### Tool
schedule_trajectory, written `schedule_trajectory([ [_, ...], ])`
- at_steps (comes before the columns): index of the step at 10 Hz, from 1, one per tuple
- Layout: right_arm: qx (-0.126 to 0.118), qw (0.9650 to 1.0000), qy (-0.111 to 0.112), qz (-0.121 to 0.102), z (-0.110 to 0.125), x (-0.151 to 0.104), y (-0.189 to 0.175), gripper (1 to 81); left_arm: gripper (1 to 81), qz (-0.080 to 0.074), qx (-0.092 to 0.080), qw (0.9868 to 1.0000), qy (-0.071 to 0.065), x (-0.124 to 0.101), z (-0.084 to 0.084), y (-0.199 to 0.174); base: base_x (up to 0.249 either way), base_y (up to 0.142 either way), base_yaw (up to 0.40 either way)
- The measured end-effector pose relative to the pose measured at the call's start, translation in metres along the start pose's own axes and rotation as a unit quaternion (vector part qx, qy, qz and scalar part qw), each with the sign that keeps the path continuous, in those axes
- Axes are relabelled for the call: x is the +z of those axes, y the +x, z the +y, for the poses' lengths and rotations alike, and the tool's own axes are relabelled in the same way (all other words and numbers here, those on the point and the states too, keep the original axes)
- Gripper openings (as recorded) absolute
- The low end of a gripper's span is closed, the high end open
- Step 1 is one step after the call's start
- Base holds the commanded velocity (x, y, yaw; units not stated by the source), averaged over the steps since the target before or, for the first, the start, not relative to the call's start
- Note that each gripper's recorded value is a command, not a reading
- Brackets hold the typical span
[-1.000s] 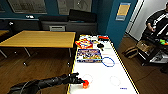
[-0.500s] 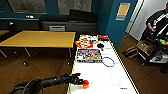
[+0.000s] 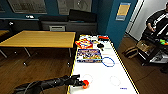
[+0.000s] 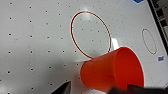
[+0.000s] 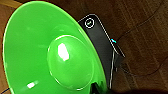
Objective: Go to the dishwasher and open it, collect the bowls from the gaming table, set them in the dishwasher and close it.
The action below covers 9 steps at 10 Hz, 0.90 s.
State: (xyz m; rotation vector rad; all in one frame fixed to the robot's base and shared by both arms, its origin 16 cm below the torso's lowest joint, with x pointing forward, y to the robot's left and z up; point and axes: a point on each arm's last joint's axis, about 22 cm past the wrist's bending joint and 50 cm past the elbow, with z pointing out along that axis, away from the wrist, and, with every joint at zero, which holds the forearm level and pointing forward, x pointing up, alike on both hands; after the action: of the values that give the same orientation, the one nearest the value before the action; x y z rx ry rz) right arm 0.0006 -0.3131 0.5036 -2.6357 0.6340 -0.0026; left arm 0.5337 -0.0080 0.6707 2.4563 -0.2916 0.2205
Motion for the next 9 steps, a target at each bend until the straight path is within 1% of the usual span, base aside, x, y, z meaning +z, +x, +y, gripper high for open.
schedule_trajectory([
  [1, 0.000, 1.0000, 0.003, 0.000, -0.004, 0.002, 0.000, 1.0, 81.1, -0.002, -0.001, 1.0000, 0.002, 0.003, 0.001, -0.002, 0.000, 0.000, 0.000],
  [4, 0.000, 1.0000, -0.001, 0.000, 0.000, 0.002, 0.000, 1.0, 81.1, -0.004, 0.005, 0.9999, -0.009, 0.010, 0.017, -0.003, 0.000, 0.000, 0.000],
  [5, 0.000, 1.0000, -0.001, -0.001, -0.001, 0.003, 0.000, 1.0, 81.1, -0.006, 0.004, 0.9999, -0.010, 0.012, 0.017, -0.006, 0.000, 0.000, 0.000],
  [7, -0.001, 1.0000, -0.002, 0.000, 0.001, 0.002, 0.000, 1.0, 81.1, -0.020, -0.005, 0.9998, -0.007, 0.025, 0.013, -0.028, 0.000, 0.000, 0.000],
  [8, -0.001, 1.0000, -0.003, 0.000, 0.002, 0.002, 0.001, 1.0, 1.0, -0.025, 0.002, 0.9997, -0.004, 0.031, 0.012, -0.037, 0.000, 0.000, 0.000],
  [9, -0.001, 1.0000, -0.003, -0.001, 0.001, 0.003, 0.001, 1.0, 1.0, -0.025, 0.005, 0.9997, -0.004, 0.035, 0.012, -0.042, 0.000, 0.000, 0.000],
])
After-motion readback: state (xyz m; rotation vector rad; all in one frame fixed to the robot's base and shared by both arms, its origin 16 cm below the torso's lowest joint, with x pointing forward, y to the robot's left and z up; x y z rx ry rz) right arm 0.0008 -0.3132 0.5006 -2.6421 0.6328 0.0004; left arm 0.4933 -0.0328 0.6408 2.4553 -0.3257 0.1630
